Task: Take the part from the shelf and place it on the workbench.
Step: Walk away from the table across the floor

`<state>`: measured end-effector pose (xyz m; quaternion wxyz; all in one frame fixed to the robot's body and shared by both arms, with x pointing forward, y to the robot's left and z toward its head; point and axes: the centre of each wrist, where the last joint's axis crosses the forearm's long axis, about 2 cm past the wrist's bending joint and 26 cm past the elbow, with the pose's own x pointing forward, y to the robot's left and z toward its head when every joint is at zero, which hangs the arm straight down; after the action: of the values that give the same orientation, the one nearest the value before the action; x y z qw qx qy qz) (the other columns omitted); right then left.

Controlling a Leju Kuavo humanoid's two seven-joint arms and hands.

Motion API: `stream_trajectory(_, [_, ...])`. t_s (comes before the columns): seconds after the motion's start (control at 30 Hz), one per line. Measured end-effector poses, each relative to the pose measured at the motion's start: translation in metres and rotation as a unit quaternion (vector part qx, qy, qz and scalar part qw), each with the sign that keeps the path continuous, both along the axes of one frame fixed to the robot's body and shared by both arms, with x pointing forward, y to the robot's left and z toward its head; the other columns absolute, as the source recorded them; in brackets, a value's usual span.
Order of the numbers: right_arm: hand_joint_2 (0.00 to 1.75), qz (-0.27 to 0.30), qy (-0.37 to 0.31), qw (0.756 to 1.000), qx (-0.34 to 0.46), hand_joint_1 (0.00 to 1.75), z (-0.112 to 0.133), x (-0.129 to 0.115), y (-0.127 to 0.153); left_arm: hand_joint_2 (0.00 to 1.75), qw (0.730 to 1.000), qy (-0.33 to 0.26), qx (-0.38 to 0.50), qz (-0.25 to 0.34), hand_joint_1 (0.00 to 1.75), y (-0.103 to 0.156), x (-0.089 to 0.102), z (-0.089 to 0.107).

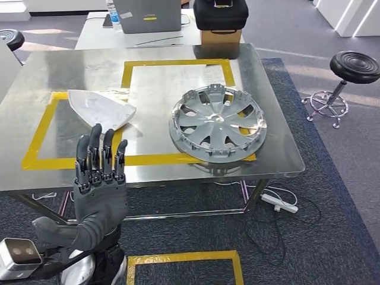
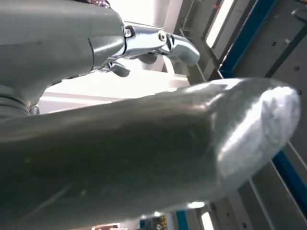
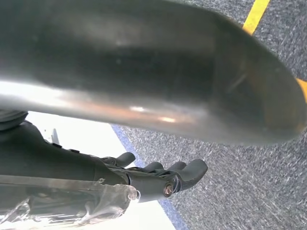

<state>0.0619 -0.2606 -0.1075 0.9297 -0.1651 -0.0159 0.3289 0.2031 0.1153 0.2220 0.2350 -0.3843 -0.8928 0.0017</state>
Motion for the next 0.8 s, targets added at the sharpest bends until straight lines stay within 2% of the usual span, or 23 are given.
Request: stream_trajectory(0.8, [0.0, 0.002, -0.004, 1.0, 0.0, 0.0, 0.0005, 0.0033, 0.0, 0.0, 1.0, 0.001, 0.001, 0.0, 0.0, 0.0005, -0.0005, -0.0009])
